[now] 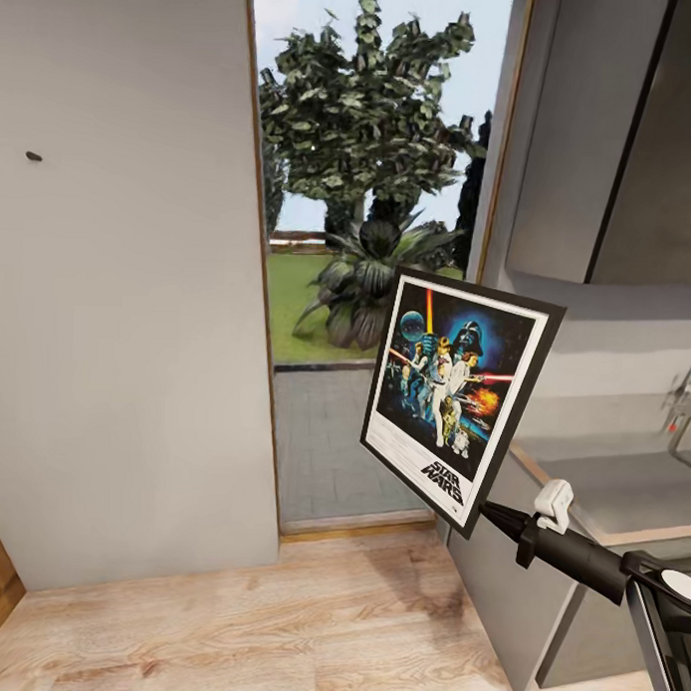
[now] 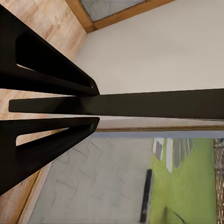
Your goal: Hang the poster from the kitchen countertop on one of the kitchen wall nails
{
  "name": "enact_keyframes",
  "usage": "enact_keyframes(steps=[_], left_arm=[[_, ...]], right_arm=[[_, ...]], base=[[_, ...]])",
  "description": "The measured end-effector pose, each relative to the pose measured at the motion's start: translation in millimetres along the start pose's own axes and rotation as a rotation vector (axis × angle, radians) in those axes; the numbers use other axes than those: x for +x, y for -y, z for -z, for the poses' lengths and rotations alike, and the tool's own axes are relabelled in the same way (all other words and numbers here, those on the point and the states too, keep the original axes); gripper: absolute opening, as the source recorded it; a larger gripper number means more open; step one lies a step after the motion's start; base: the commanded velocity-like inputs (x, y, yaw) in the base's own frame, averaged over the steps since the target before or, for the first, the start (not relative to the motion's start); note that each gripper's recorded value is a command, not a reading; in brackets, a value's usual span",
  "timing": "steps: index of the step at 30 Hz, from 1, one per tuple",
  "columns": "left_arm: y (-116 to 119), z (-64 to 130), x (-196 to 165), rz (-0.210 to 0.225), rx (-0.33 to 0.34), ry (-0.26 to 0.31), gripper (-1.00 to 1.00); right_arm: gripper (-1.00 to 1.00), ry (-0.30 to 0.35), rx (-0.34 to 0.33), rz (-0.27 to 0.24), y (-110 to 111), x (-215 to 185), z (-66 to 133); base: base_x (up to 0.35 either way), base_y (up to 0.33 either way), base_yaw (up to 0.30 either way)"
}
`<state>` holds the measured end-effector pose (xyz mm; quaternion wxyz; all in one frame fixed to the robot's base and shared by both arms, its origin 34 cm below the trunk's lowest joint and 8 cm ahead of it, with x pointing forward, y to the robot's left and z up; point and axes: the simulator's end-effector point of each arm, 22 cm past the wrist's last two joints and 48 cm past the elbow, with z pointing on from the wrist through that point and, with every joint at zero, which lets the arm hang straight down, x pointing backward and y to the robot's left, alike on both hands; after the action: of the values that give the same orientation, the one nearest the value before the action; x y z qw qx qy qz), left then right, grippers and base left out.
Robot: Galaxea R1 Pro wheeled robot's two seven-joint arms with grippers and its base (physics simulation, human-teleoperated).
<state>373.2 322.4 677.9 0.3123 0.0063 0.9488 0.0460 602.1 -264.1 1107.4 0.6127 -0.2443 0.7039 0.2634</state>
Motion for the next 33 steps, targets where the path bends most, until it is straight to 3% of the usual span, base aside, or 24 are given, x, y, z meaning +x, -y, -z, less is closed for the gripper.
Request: enact_keyframes(steps=[33], left_arm=[[-2,27.5,-4,0.0,0.0,-0.002,1.0]], right_arm=[[-1.0,0.0,0.0,0.002,-10,-23,12.0]], base=[[0.0,0.0,0.0]])
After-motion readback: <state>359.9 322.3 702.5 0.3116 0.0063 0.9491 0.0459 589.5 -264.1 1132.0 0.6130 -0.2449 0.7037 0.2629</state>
